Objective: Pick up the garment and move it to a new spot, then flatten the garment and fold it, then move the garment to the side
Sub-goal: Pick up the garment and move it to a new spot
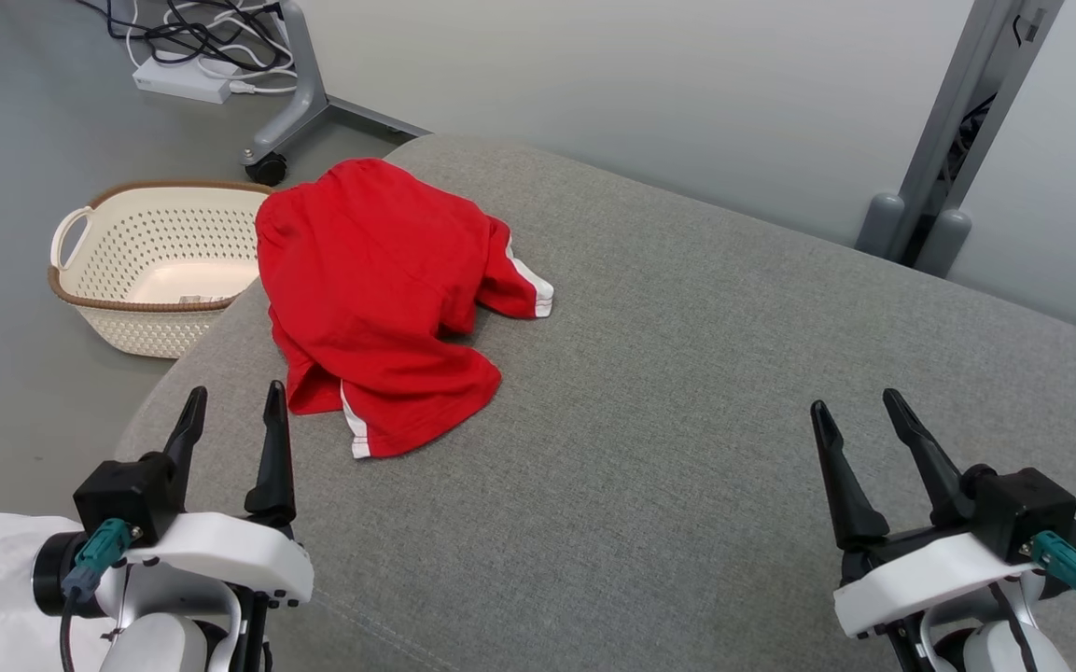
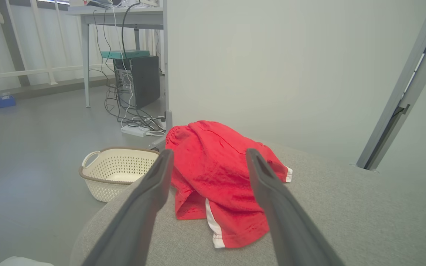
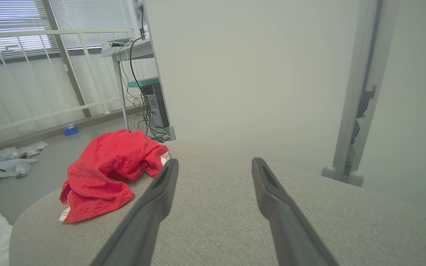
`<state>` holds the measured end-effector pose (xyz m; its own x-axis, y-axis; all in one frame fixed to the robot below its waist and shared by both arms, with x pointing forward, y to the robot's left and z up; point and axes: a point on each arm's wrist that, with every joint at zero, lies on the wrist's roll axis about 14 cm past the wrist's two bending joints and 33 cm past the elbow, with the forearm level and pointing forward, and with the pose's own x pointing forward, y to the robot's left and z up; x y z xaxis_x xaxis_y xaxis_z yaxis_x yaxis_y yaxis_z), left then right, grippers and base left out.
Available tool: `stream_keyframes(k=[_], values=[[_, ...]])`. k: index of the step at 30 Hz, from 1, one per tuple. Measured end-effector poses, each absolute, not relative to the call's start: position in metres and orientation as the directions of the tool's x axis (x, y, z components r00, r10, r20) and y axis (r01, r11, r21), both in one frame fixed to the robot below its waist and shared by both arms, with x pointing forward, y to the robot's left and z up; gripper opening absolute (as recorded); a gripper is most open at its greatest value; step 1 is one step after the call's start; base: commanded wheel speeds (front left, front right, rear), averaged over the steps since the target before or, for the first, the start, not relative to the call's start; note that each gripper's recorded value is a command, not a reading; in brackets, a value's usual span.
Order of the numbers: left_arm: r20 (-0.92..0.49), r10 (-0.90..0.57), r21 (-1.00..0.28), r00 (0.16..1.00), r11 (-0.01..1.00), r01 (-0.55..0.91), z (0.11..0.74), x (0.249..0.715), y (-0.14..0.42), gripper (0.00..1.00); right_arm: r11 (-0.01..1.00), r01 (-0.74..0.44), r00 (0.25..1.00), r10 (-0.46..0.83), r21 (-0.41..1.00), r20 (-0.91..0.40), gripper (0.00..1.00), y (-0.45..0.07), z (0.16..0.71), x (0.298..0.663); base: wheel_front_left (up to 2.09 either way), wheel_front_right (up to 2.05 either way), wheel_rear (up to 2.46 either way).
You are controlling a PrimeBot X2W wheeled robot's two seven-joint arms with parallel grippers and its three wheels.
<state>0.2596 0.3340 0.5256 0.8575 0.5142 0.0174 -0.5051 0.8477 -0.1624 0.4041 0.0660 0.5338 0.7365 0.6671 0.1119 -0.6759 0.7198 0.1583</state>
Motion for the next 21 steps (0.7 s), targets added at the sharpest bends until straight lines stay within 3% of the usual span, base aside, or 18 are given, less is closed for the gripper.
stream_keyframes(k=[13, 21], values=[[0.128, 0.490, -0.112, 0.862, 0.871, -0.479, 0.575, 0.278, 0.346, 1.00, 0.730, -0.669, 0.743, 0.663, 0.142, 0.094, 1.00, 0.063, 0.531, 0.408, 0.00, 0.00, 0.00], [0.201, 0.377, -0.061, 0.904, 0.926, -0.373, 0.637, 0.341, 0.345, 1.00, 0.771, -0.627, 0.778, 0.625, 0.110, 0.058, 1.00, 0.046, 0.522, 0.427, 0.00, 0.00, 0.00]])
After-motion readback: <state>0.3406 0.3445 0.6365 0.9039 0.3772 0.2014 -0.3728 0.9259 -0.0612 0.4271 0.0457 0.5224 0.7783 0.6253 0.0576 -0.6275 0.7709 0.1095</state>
